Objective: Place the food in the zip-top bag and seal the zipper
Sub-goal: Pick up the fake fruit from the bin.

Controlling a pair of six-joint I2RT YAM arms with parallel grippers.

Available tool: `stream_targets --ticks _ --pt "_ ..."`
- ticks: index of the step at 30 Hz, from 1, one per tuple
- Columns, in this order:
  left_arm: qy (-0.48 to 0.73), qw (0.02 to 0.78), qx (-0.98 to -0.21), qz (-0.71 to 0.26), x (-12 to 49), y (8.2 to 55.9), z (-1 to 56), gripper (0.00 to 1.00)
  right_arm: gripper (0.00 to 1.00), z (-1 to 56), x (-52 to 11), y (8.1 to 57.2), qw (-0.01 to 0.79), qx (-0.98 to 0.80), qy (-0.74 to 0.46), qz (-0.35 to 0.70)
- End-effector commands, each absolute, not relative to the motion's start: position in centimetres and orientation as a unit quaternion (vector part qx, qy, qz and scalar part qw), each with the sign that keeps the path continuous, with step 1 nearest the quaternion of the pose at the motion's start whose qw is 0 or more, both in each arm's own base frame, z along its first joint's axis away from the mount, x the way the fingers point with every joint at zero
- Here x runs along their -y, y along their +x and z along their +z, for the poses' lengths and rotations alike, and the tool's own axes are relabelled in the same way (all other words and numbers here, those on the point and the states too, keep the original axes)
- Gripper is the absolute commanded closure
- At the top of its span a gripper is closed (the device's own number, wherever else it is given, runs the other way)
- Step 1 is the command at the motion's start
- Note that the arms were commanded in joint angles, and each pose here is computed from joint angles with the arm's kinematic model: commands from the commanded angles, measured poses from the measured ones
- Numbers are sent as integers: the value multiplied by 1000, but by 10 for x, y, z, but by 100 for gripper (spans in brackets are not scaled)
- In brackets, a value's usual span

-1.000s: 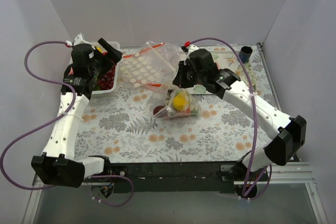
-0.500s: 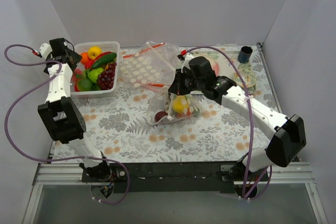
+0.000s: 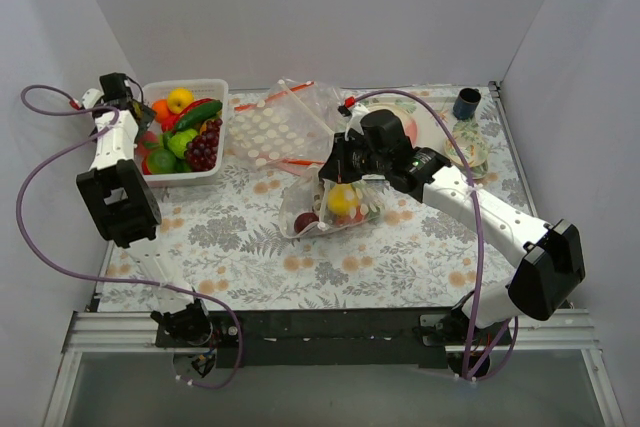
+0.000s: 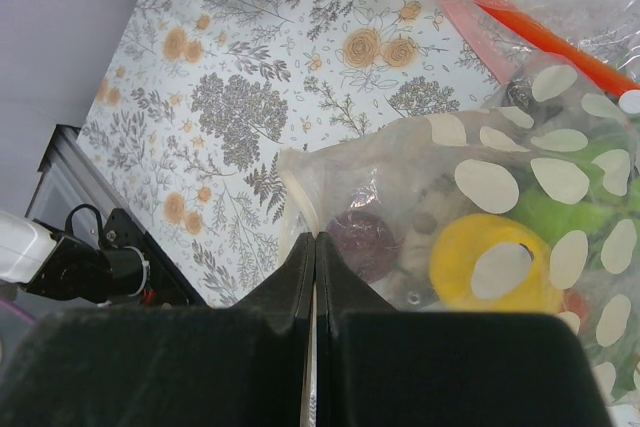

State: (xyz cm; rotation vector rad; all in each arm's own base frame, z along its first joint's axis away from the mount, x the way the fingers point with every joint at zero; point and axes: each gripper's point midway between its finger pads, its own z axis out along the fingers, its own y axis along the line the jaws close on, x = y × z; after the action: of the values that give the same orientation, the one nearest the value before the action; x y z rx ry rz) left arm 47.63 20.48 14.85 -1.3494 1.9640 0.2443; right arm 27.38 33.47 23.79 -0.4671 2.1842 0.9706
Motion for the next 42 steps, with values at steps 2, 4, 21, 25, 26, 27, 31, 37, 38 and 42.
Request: stream_targets --ticks 2,4,21,25,26,27,31,37,38,42 --pt "-542 356 -756 86 -207 475 140 2 99 260 -335 274 373 -819 -187 394" --pt "-541 357 -758 77 -205 479 135 2 99 260 -334 274 374 -819 -186 392" --pt "-500 423 -756 -9 -186 506 202 52 99 262 -329 278 380 -825 -179 378" --pt "-479 445 -755 -47 -174 514 231 53 99 264 -328 281 384 -827 -175 373" --pt "-477 449 -754 -52 -173 514 236 53 99 263 -327 280 382 -828 -175 371" --pt "-472 455 -753 -56 -171 514 243 53 99 262 -327 280 381 -830 -174 368" --pt "-444 475 -755 -87 -154 512 272 53 99 264 -321 283 391 -833 -170 353" --pt "-325 465 -797 -206 -41 504 300 51 99 275 -317 290 404 -835 -168 335" --pt "-302 468 -801 -219 -21 495 308 50 99 281 -317 294 411 -833 -166 331" --pt "-210 411 -843 -278 87 458 275 50 99 280 -311 310 415 -843 -157 306"
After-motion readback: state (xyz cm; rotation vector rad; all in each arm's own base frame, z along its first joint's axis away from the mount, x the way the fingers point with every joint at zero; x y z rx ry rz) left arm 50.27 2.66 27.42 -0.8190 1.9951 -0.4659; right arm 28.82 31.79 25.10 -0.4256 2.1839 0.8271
